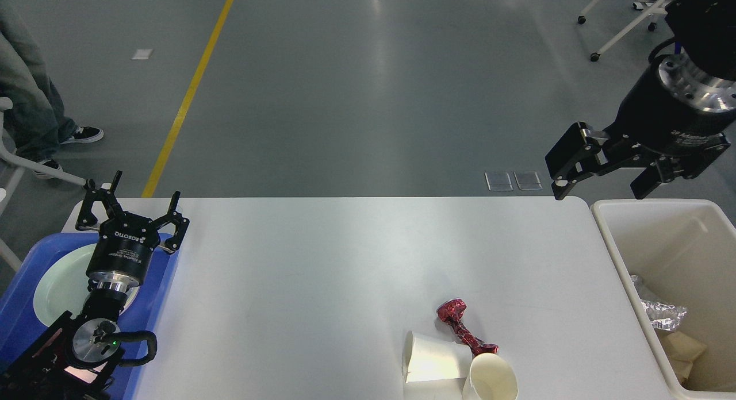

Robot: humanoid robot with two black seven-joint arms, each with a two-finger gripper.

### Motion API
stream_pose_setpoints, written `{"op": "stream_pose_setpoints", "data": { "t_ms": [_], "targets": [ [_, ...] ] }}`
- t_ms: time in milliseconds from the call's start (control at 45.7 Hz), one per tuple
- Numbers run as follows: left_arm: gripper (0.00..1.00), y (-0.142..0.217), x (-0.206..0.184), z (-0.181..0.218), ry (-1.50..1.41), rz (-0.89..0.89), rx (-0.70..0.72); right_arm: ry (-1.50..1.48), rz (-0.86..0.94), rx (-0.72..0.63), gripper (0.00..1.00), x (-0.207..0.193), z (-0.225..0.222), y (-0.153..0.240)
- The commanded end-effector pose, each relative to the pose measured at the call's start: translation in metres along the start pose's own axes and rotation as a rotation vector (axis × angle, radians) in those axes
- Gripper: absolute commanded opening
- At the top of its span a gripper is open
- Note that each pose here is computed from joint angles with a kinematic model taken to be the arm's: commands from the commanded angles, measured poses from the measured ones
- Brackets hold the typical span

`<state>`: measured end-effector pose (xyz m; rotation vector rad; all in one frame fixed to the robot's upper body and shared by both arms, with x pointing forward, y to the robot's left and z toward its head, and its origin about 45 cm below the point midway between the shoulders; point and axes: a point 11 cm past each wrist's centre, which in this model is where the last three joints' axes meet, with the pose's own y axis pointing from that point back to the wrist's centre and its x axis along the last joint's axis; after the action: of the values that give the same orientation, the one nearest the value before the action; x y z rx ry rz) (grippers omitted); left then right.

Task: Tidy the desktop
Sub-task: 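Raise the right gripper out of the bin toward the paper cups, then lower the right gripper and grasp the white paper cup nearest the robot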

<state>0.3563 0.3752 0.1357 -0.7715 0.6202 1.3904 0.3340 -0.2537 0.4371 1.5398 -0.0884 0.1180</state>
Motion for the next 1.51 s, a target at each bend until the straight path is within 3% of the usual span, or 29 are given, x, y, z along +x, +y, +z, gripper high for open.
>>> {"op": "stream_pose_setpoints", "data": {
  "t_ms": [0,350,700,1116,1203,1487],
  "targets": [
    [0.96,0.000,0.000,0.000,0.000,0.000,0.000,0.009,-0.003,0.009,1.00,0.000,-0.005,0.000],
    [0.96,0.000,0.000,0.000,0.000,-0.001,0.001,0.103,-0.085,0.082,1.00,-0.009,-0.043,-0.027],
    [0.96,0.000,0.000,0.000,0.000,0.000,0.000,0.173,-0.352,0.174,0.96,-0.064,-0.068,-0.099],
    [0.96,0.000,0.000,0.000,0.000,0.000,0.000,0.178,-0.289,0.126,0.90,-0.091,-0.055,-0.190],
    [0.96,0.000,0.000,0.000,0.000,0.000,0.000,0.208,-0.303,0.117,0.83,-0.106,-0.057,-0.215],
    [0.96,0.000,0.000,0.000,0.000,0.000,0.000,0.204,-0.227,0.117,0.83,-0.134,-0.054,-0.269]
  ]
}}
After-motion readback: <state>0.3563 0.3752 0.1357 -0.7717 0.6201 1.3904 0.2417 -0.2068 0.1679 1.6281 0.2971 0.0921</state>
